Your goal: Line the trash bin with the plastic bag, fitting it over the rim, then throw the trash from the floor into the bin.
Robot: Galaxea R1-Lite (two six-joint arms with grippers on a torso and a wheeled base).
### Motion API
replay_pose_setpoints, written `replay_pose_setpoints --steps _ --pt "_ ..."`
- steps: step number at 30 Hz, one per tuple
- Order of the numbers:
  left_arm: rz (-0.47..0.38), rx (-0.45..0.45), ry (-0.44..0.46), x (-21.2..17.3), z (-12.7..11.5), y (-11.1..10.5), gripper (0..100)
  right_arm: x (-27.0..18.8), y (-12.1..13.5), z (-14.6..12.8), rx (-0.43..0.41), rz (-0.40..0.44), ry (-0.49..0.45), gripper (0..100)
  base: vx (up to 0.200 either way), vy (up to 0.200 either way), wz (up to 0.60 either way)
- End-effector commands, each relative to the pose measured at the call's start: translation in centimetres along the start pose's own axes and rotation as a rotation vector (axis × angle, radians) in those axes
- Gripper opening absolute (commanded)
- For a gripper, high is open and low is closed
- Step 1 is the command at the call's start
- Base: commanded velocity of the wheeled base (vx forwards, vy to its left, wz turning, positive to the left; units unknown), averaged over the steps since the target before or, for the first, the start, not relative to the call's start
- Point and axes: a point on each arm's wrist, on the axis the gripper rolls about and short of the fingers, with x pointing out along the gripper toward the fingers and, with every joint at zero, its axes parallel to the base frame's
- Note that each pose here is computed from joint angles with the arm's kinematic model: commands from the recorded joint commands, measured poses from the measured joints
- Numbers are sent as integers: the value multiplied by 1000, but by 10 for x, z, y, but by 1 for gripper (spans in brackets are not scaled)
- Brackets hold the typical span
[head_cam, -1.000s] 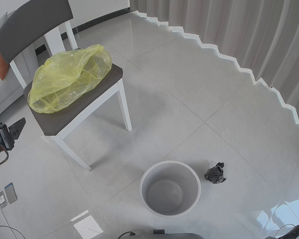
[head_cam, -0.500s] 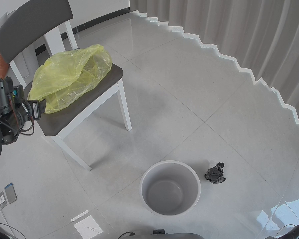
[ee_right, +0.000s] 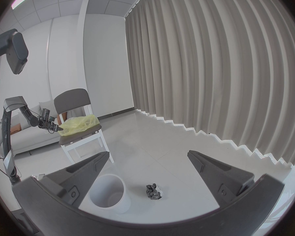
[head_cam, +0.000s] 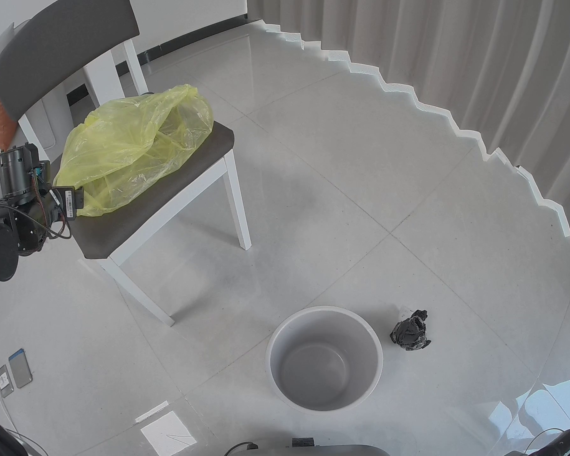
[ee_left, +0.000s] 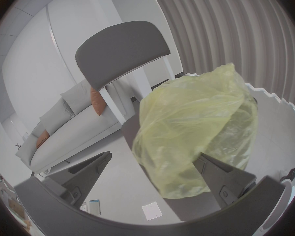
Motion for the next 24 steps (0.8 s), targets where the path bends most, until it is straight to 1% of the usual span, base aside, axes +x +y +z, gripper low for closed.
replay_pose_setpoints --steps 1,5,8,16,19,22,24 --pt "29 -9 14 8 -3 9 100 0 0 1 0 4 -1 100 0 0 0" --pt "39 -26 15 19 -5 12 100 -1 0 1 -1 6 -6 100 0 0 0" --pt "42 -35 11 25 -6 10 100 -1 0 1 -3 6 -11 100 0 0 0" --pt "32 -42 12 29 -8 6 100 -3 0 1 -4 7 -20 100 0 0 0" --pt "18 -86 7 28 -8 3 100 -3 0 0 -5 7 -20 100 0 0 0" --pt "-15 -106 4 27 -7 -1 100 -3 1 1 -7 7 -22 100 0 0 0" --pt "-19 -113 5 27 -7 -1 100 -3 1 0 -11 7 -22 100 0 0 0"
